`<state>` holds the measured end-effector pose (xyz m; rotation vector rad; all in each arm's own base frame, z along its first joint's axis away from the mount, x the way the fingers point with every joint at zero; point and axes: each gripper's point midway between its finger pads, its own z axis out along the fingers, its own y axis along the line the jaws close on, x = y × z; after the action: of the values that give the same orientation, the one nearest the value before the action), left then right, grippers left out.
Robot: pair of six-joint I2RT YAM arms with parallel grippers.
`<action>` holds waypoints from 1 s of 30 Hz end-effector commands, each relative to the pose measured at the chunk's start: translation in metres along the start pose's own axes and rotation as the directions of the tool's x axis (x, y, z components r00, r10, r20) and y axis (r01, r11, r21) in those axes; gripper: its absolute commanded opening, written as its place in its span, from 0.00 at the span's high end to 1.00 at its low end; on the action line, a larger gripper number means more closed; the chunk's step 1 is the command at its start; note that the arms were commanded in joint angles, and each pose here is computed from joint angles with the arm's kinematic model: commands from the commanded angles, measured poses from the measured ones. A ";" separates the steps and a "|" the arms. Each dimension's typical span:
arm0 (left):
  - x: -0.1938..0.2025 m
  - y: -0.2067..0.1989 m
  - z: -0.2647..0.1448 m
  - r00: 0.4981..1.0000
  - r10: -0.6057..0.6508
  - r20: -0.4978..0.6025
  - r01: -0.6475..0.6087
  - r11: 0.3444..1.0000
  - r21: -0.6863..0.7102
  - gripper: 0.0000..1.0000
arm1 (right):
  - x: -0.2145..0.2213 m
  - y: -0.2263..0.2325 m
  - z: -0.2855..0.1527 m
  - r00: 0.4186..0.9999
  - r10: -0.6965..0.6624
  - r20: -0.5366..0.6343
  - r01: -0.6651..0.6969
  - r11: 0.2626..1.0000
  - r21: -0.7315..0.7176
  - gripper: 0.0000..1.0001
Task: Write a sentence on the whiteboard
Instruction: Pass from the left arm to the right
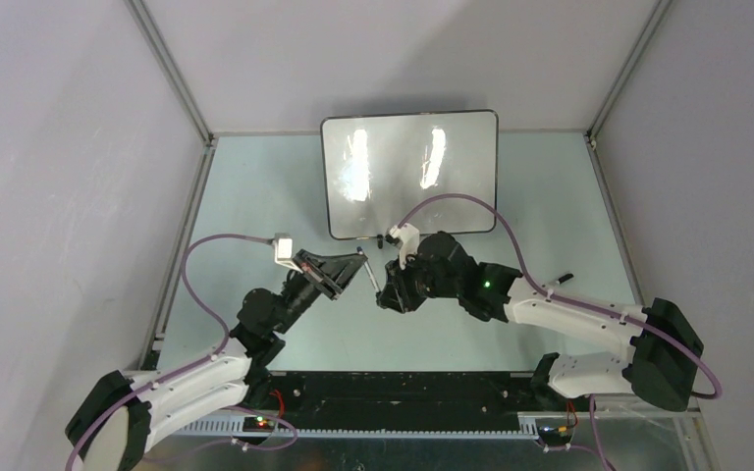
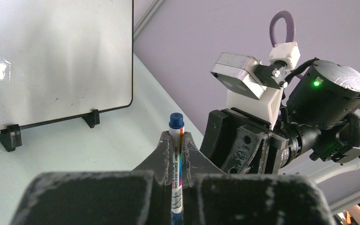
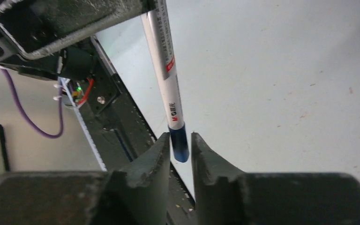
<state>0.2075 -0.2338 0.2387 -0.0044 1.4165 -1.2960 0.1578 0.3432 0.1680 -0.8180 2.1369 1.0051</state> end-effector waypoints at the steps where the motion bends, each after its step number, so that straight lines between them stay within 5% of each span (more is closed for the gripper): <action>1: -0.009 -0.001 0.001 0.999 -0.010 0.036 0.010 1.000 -0.001 1.00 | -0.013 0.013 0.004 0.999 -0.013 0.050 0.015 0.999 -0.043 0.82; 2: -0.009 0.000 0.001 0.999 -0.010 0.037 0.010 1.000 -0.003 1.00 | -0.014 0.013 0.004 0.998 -0.013 0.055 0.015 0.999 -0.046 0.93; 4: -0.008 0.000 0.001 1.000 -0.009 0.030 0.009 1.000 -0.004 1.00 | -0.015 0.014 0.003 0.998 -0.013 0.058 0.016 0.999 -0.048 1.00; 17: -0.001 0.019 -0.005 0.972 -0.016 -0.233 -0.033 0.978 -0.206 0.34 | 0.002 -0.016 -0.032 0.993 -0.090 -0.073 0.091 0.996 0.014 1.00; 25: 0.017 -0.001 -0.015 0.828 -0.194 -0.526 0.095 0.973 -0.209 0.32 | -0.010 -0.013 -0.059 0.948 -0.281 -0.151 0.280 0.960 -0.028 1.00; 30: 0.015 -0.016 -0.012 0.798 -0.238 -0.554 0.159 0.969 -0.187 0.33 | -0.024 -0.014 -0.066 0.894 -0.404 -0.196 0.416 0.909 0.025 1.00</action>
<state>0.2103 -0.2356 0.2253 0.0993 2.0069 -1.3085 0.1632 0.2950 0.2012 -1.1523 2.0902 0.8010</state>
